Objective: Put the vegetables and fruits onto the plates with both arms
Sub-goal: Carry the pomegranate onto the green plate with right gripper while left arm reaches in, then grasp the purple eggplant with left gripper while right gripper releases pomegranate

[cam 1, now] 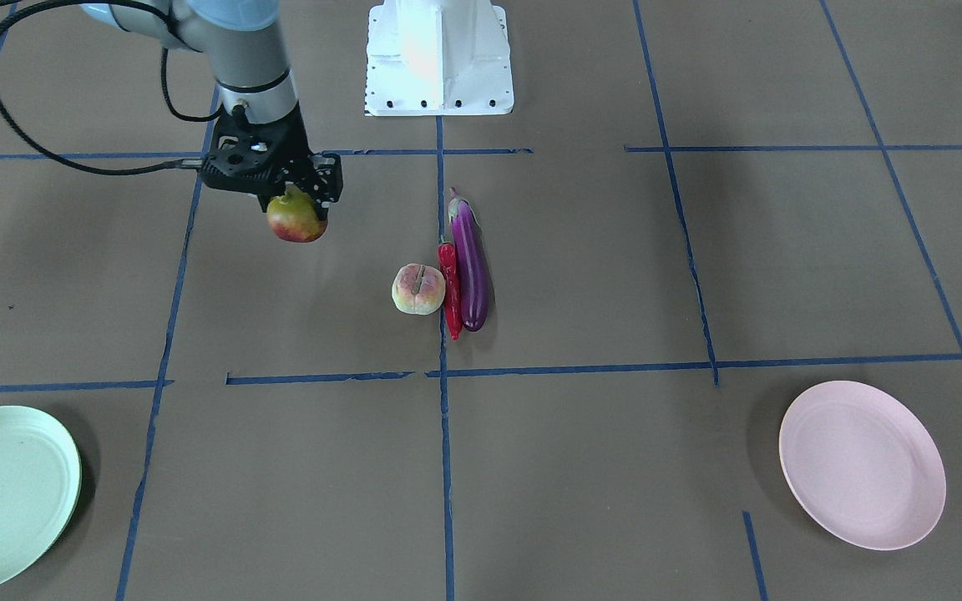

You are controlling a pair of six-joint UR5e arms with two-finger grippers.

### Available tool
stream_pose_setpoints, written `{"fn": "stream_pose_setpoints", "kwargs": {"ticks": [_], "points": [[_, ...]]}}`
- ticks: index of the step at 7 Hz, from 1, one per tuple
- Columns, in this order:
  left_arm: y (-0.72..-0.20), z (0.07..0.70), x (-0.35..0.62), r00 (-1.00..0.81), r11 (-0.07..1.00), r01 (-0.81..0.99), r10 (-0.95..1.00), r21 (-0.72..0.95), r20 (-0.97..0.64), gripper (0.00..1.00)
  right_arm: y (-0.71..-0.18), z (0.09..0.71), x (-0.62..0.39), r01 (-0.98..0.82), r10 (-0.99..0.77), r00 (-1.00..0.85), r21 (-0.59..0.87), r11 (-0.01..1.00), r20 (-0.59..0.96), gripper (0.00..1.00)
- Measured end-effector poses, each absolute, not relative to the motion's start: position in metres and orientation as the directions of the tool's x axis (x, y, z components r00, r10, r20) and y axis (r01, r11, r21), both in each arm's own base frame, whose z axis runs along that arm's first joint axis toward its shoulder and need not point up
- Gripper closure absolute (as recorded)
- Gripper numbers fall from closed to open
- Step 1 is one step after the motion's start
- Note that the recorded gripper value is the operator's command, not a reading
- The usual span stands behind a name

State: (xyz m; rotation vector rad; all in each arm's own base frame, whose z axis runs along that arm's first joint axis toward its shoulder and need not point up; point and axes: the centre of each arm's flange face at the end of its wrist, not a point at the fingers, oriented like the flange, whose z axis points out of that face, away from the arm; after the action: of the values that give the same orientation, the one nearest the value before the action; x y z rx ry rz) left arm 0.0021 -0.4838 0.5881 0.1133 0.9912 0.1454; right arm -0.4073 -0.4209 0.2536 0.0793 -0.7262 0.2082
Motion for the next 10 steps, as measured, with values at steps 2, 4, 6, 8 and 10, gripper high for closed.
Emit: {"fn": "stream_pose_setpoints", "kwargs": {"ticks": [2,4,6,8,10], "points": [[-0.487,0.555,0.065,0.495,0.988,-0.019,0.141,0.151,-0.857,0.0,-0.514,0.312,-0.339,-0.149,0.07,0.812,0.089,0.985,0.579,1.0],[-0.497,0.495,0.148,0.416,0.995,-0.005,0.093,0.1,-0.905,0.0,-0.594,0.386,-0.278,-0.074,-0.006,0.871,0.143,0.987,0.491,1.0],[-0.498,0.427,0.248,0.378,0.998,-0.038,0.06,0.049,-0.924,0.0,-0.652,0.469,-0.238,-0.037,-0.061,0.885,0.202,0.979,0.462,1.0],[-0.475,0.374,0.352,0.397,1.0,-0.012,0.023,0.02,-0.918,0.0,-0.677,0.519,-0.218,-0.01,-0.093,0.893,0.227,0.974,0.44,0.98],[-0.443,0.311,0.455,0.439,0.999,0.036,-0.007,0.01,-0.898,0.0,-0.69,0.525,-0.222,-0.002,-0.098,0.896,0.226,0.974,0.432,0.07]]}}
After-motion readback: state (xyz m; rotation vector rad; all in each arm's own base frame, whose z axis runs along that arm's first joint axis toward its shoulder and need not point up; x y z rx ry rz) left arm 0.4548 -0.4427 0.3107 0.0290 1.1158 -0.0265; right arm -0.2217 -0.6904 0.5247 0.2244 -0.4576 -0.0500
